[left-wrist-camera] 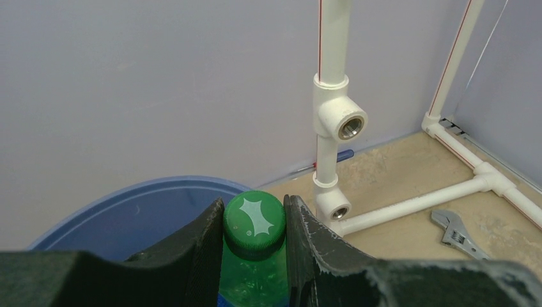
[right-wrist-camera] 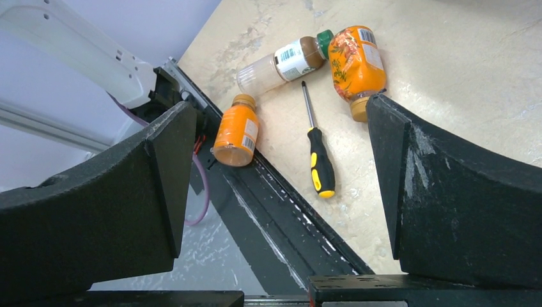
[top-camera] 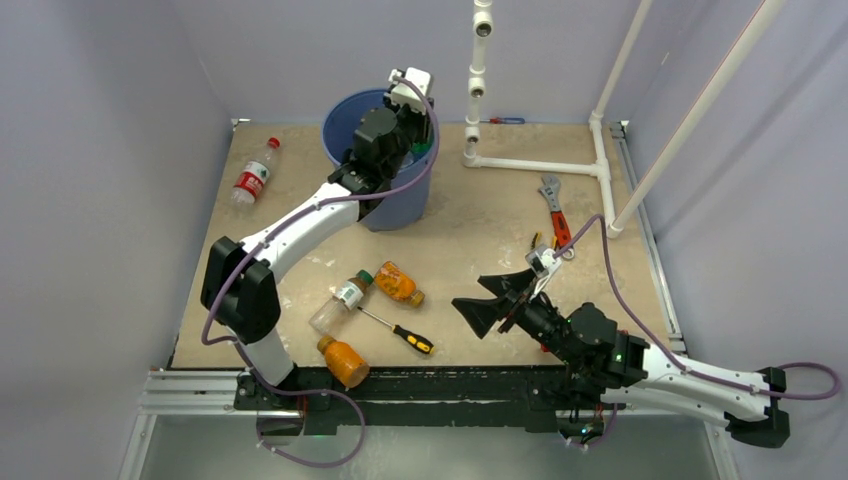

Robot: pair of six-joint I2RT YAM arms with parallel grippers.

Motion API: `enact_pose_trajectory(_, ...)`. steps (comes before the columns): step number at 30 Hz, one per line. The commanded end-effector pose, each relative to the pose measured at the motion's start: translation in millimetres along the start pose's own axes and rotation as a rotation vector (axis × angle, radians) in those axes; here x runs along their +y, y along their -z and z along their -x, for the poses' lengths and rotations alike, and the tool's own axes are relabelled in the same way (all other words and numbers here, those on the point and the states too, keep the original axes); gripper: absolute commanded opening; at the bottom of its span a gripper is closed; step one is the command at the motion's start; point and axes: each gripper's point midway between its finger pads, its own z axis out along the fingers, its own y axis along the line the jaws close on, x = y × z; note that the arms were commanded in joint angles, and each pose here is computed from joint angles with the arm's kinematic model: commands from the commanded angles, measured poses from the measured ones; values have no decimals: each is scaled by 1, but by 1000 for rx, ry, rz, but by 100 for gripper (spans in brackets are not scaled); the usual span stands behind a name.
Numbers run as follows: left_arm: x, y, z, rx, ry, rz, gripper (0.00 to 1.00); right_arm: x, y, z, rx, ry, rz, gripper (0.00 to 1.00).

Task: Put the plastic bottles in the bin
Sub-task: Place the plastic bottle in the trash bin.

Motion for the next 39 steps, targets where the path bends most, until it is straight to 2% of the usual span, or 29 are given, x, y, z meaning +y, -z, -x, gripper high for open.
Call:
enact_pose_trajectory(1,11,-3,-15,23,8,0,0,-1,-2,2,-15,-9,-11,97)
enact_pose_trajectory(9,13,-6,-62,125,55,-38,0,-1,-4,-2,-6,-9,-11,97)
enact_pose_trajectory(14,11,-6,-68,138,61,-48,0,0,-6,-3,4,-1,-15,97)
enact_pose_trajectory(17,15,-3,-48,101,64,-40,0,0,-6,-3,5,1,-15,97)
enact_pose_trajectory(23,45,19,47,-84,65,65,0,1,-7,-2,2,-1,-10,97)
enact_pose_trajectory(28,71,39,92,-139,-9,158,0,3,-8,-3,2,2,-5,97)
enact_pose_trajectory(36,94,60,95,-151,-31,272,0,7,-12,-5,9,6,7,97)
enact_pose_trajectory(39,99,52,75,-77,-92,305,0,6,-12,-5,10,7,4,97)
